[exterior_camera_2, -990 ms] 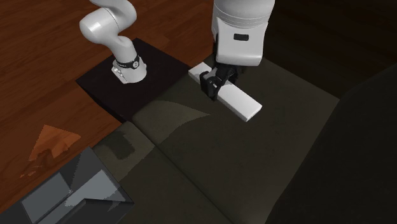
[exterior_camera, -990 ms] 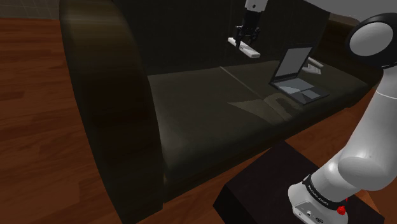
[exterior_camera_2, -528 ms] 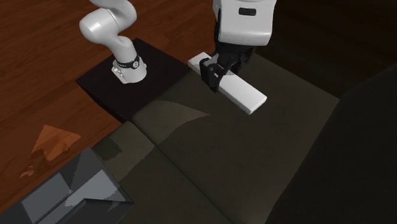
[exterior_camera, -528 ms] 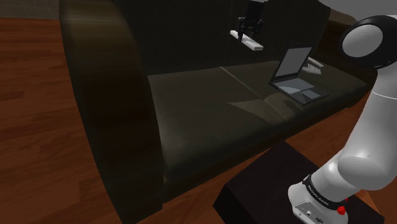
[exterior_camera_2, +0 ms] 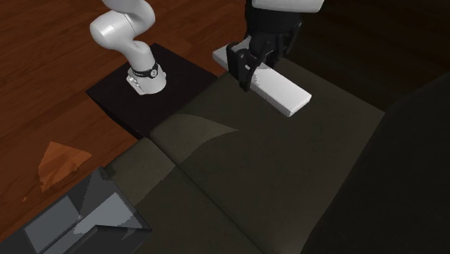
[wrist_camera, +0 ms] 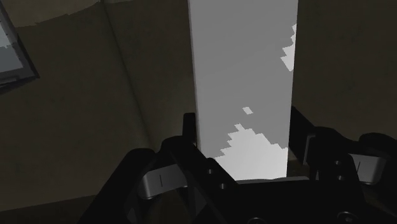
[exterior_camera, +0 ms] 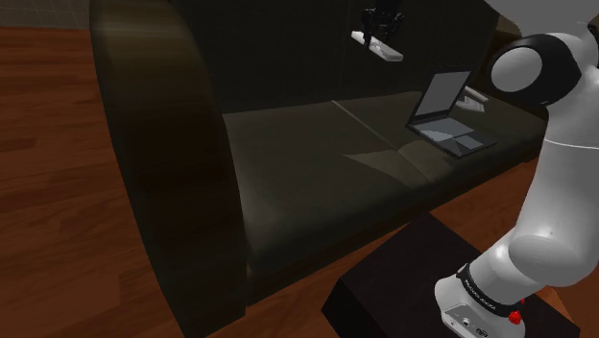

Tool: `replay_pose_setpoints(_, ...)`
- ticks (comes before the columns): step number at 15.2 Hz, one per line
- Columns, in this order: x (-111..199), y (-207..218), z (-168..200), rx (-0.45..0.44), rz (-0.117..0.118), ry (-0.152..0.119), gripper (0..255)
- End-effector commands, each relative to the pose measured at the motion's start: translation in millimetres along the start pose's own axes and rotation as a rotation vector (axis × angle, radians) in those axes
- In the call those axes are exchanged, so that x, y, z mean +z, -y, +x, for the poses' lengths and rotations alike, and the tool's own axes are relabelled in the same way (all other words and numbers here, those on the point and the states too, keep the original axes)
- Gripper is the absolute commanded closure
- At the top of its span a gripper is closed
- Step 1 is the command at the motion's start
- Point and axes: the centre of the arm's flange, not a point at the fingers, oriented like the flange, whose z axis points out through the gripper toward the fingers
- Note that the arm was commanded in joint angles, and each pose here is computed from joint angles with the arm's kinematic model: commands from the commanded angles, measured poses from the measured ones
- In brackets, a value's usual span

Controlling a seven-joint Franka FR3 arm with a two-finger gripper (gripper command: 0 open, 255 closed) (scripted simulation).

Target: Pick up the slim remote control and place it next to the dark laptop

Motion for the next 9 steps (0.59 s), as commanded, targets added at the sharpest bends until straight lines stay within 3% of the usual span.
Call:
replay_pose_setpoints(1, -10.2, -0.3, -0.5, 0.000, 0.000, 0.000, 255)
replay_pose_setpoints(9, -13.9, -87.4, -31.6, 0.000, 0.000, 0.000, 255)
